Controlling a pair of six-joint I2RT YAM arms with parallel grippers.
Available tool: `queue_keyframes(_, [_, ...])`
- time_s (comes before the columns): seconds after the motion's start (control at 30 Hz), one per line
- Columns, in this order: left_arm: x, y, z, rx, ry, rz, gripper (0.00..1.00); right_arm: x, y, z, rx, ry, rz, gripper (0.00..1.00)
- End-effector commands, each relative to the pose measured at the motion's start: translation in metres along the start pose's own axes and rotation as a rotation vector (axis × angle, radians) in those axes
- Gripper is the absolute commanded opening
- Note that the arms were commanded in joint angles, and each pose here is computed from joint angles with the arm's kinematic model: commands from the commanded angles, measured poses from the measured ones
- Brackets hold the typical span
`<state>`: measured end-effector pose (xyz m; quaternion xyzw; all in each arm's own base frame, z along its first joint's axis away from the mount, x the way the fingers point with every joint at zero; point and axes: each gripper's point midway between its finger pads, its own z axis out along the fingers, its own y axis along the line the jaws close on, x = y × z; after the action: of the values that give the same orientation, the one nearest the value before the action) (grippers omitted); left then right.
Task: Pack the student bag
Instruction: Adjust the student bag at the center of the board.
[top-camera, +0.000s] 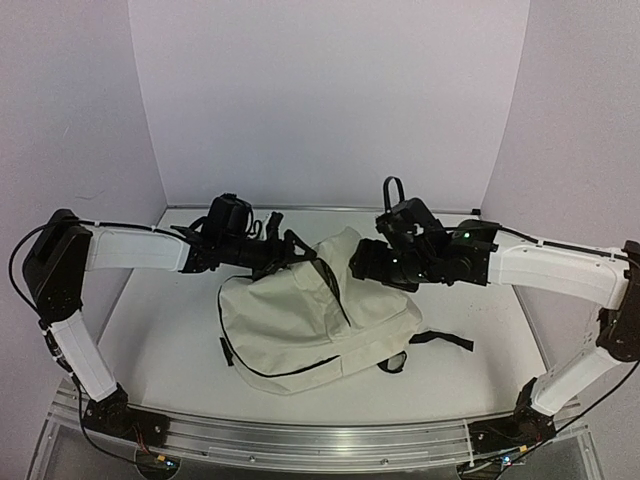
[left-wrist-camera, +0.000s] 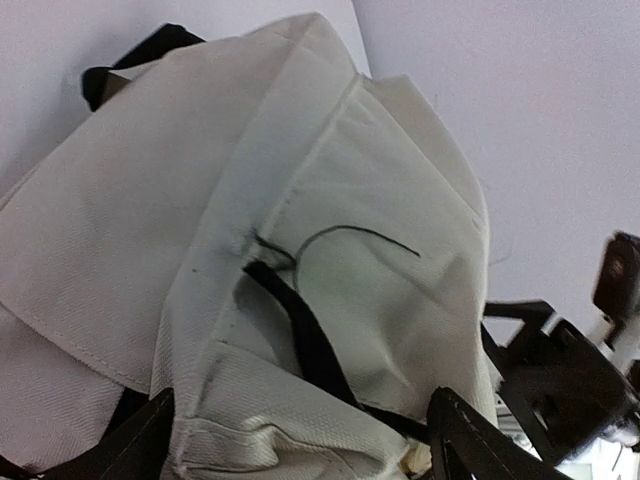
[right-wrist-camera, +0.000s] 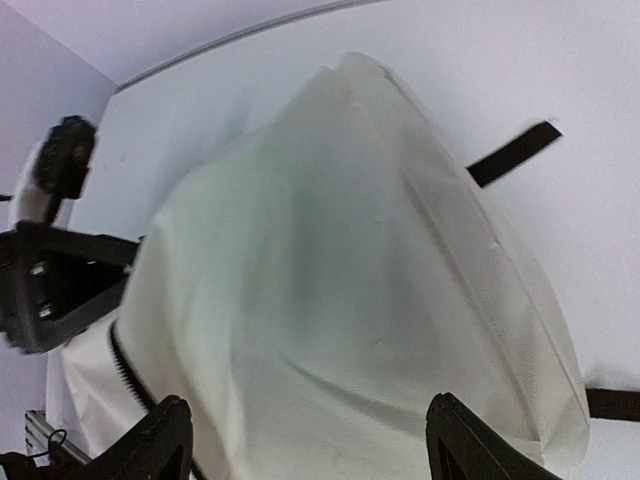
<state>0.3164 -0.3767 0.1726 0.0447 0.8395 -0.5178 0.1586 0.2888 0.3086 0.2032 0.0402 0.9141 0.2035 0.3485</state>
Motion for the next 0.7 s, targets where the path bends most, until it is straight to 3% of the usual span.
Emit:
queue_keyframes(0.0, [0.019,-0.056,-0.018,0.158,0.033,0.073,0.83,0.001,-0.046,-0.011,0.061,-0.011,0.139,0.85])
queue_keyframes(0.13, [0.004,-0.043,-0.04,0.011,-0.036,0.109,0.87,0.022,-0.058,-0.005,0.021,0.042,0.186,0.89])
queue_keyframes(0.27, [-0.007,-0.038,-0.051,-0.008,-0.068,0.104,0.88,0.033,-0.056,0.001,-0.034,0.061,0.221,0.88])
queue_keyframes(0.5, [-0.009,-0.029,-0.044,0.0,-0.039,0.075,0.88,0.04,-0.052,0.02,-0.074,0.067,0.244,0.56])
queue_keyframes(0.67, [0.001,-0.019,-0.041,-0.007,-0.008,0.04,0.88,0.029,-0.054,0.031,-0.049,0.037,0.202,0.15])
